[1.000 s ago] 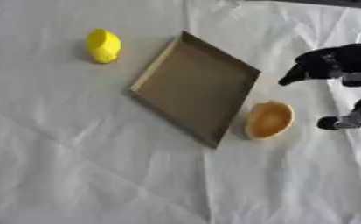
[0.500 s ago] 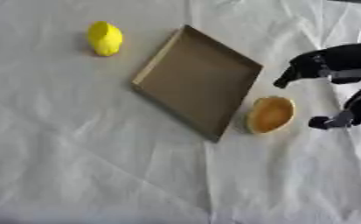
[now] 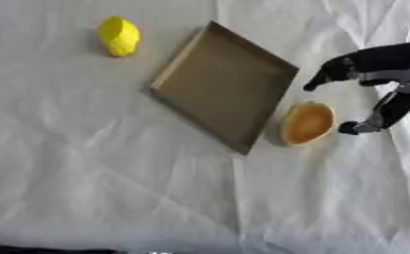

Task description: Pick up objects on the table and place them in the box.

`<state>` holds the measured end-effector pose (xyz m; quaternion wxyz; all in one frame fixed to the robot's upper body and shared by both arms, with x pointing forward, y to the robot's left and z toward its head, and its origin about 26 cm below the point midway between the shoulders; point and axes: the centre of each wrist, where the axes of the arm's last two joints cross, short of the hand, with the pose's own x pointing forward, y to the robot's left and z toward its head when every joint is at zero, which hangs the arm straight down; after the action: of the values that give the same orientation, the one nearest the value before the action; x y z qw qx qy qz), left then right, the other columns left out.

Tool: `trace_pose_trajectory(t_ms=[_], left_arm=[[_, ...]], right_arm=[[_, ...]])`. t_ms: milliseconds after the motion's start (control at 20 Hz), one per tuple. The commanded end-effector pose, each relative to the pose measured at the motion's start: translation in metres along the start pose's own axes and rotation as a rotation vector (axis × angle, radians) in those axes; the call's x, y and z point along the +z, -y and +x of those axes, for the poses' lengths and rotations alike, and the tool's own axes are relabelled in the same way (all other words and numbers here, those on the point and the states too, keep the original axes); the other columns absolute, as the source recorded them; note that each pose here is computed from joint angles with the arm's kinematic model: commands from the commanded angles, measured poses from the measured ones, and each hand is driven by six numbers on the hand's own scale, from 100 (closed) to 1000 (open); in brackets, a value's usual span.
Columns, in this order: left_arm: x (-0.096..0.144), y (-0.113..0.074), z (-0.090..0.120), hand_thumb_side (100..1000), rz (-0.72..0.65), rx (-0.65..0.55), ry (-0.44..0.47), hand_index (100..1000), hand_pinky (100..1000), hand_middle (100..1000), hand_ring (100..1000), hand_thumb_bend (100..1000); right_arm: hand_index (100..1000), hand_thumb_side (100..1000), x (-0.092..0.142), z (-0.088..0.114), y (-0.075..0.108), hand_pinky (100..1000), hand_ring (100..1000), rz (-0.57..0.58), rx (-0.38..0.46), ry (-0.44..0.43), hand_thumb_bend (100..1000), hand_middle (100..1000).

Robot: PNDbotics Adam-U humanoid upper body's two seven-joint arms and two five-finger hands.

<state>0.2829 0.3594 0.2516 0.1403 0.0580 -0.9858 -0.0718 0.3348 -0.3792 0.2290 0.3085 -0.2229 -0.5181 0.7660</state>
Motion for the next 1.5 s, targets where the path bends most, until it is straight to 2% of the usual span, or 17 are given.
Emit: trace_pose_trajectory(t_ms=[50,350,500,750,800,1000,1150,1300,1450,1500], left_arm=[[-0.007,-0.002,0.005,660,-0.011,-0.007,0.023,909,971,844,965,100],[-0.005,-0.002,0.005,661,-0.009,-0.009,0.021,909,973,844,967,100],[-0.006,-0.001,0.005,658,-0.009,-0.005,0.022,909,974,844,967,100],[-0.007,0.000,0.005,661,-0.012,0.003,0.026,909,974,844,967,100],[-0.007,0.000,0.005,661,-0.011,0.004,0.025,909,974,844,967,100],[-0.006,-0.001,0.005,661,-0.010,-0.001,0.022,908,974,843,967,100],[-0.006,-0.001,0.005,662,-0.011,-0.002,0.022,909,974,843,967,100],[-0.006,-0.002,0.005,661,-0.014,-0.009,0.023,909,974,844,967,100],[-0.006,-0.003,0.005,661,-0.019,-0.014,0.022,910,973,844,966,100],[-0.006,-0.003,0.006,661,-0.021,-0.016,0.022,910,972,843,966,100]], right_arm=[[951,352,0.006,-0.007,0.006,996,923,0.008,0.028,-0.025,299,832],[932,366,0.002,-0.013,0.002,997,919,0.017,0.008,-0.023,252,802],[915,410,-0.001,-0.015,-0.002,995,912,0.031,-0.008,-0.011,180,775],[911,452,-0.007,-0.018,-0.005,999,914,0.065,-0.023,0.017,161,777],[911,469,-0.008,-0.018,-0.006,1000,912,0.071,-0.027,0.021,135,773],[904,467,-0.008,-0.017,-0.004,1000,912,0.089,-0.030,0.037,128,770],[912,405,-0.001,-0.018,0.004,993,916,0.077,-0.011,0.030,200,785],[928,362,0.012,-0.017,0.015,995,945,0.049,0.054,0.016,328,834],[942,381,0.022,-0.012,0.027,996,963,0.025,0.144,0.031,374,867],[949,376,0.024,-0.011,0.030,990,966,0.022,0.175,0.035,419,874]])
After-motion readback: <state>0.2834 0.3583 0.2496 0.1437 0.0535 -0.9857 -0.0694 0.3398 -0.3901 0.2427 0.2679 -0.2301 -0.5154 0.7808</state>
